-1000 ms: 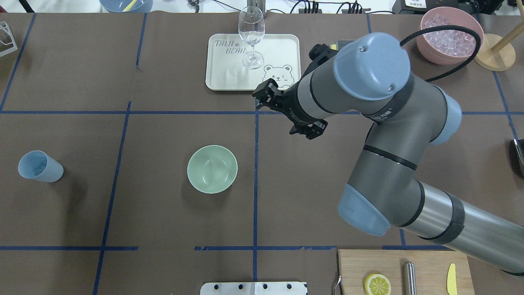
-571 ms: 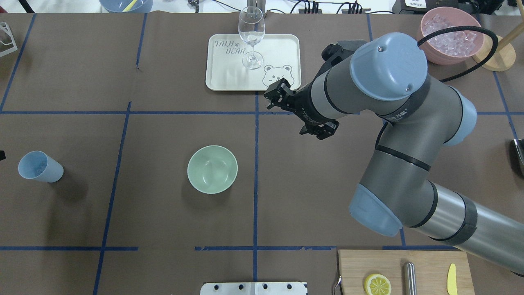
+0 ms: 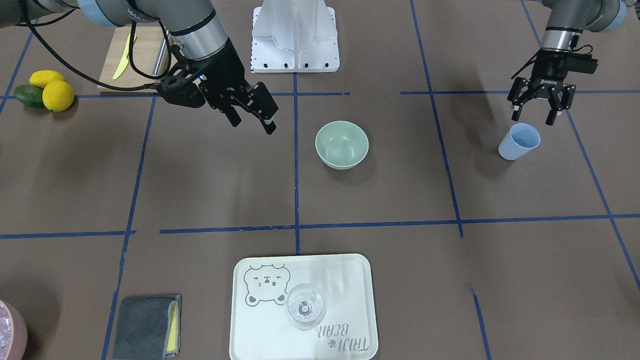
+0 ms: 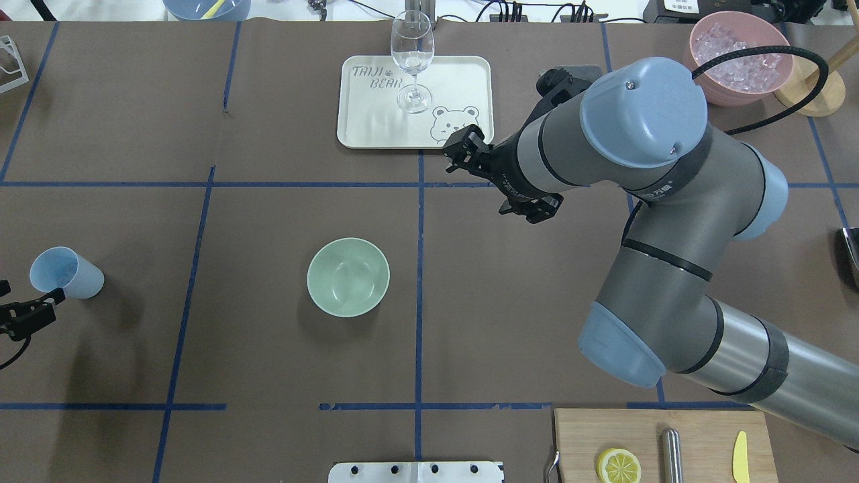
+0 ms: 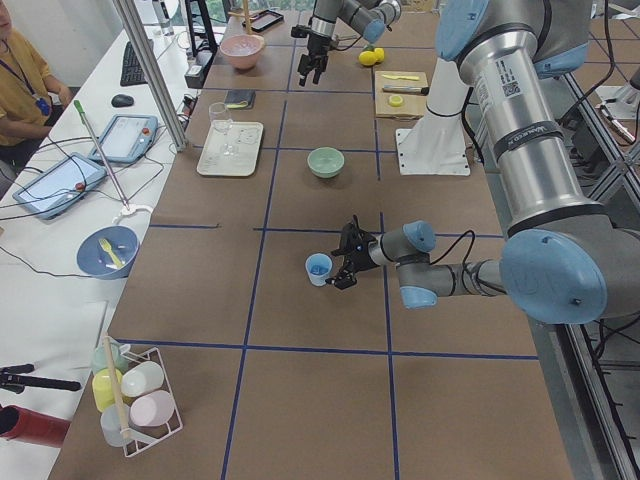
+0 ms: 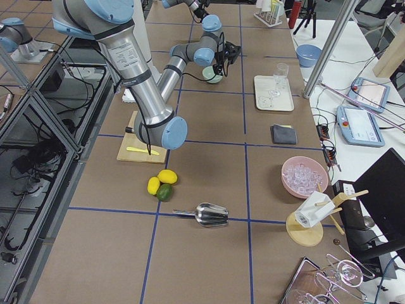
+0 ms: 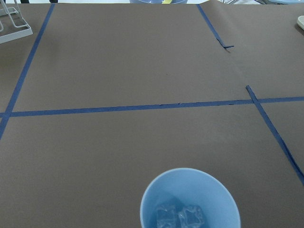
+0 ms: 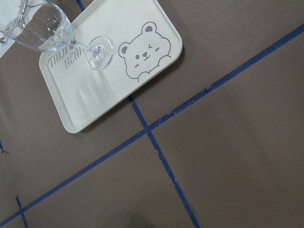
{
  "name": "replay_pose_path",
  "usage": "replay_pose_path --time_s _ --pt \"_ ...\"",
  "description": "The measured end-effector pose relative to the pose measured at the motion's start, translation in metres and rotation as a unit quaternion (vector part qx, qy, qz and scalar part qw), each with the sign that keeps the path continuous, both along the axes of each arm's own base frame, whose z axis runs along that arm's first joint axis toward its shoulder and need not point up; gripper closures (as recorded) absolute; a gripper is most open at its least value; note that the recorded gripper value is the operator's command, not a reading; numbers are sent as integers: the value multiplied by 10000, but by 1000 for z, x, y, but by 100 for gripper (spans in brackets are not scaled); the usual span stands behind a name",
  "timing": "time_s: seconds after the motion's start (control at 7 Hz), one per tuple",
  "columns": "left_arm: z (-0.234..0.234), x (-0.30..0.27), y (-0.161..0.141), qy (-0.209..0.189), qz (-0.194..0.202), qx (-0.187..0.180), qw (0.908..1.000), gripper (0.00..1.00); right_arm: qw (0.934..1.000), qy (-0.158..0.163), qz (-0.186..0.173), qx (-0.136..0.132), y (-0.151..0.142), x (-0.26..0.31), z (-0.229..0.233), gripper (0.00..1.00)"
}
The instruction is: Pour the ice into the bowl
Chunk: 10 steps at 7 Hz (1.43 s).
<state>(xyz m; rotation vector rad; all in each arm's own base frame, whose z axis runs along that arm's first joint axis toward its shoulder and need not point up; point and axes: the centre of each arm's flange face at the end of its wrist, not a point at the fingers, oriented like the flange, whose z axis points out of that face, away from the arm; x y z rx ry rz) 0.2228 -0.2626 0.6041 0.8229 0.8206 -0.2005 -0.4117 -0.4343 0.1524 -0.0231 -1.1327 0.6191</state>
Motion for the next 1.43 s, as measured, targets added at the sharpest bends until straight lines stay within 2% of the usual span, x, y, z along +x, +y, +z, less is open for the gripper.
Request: replay_pose_path --time_s 0.57,1.0,1.29,1.43 --pt "23 31 26 -5 -640 388 9972 1 10000 37 29 -22 5 11 13 0" --pt "39 64 20 -12 -1239 769 9893 1 10000 -34 33 28 19 32 17 0" --pt "55 89 13 -86 -1679 1052 9801 1 10000 -71 32 52 23 37 15 0" --pt "55 98 11 -60 -1758 1096 9783 1 9999 -90 31 65 24 39 13 0"
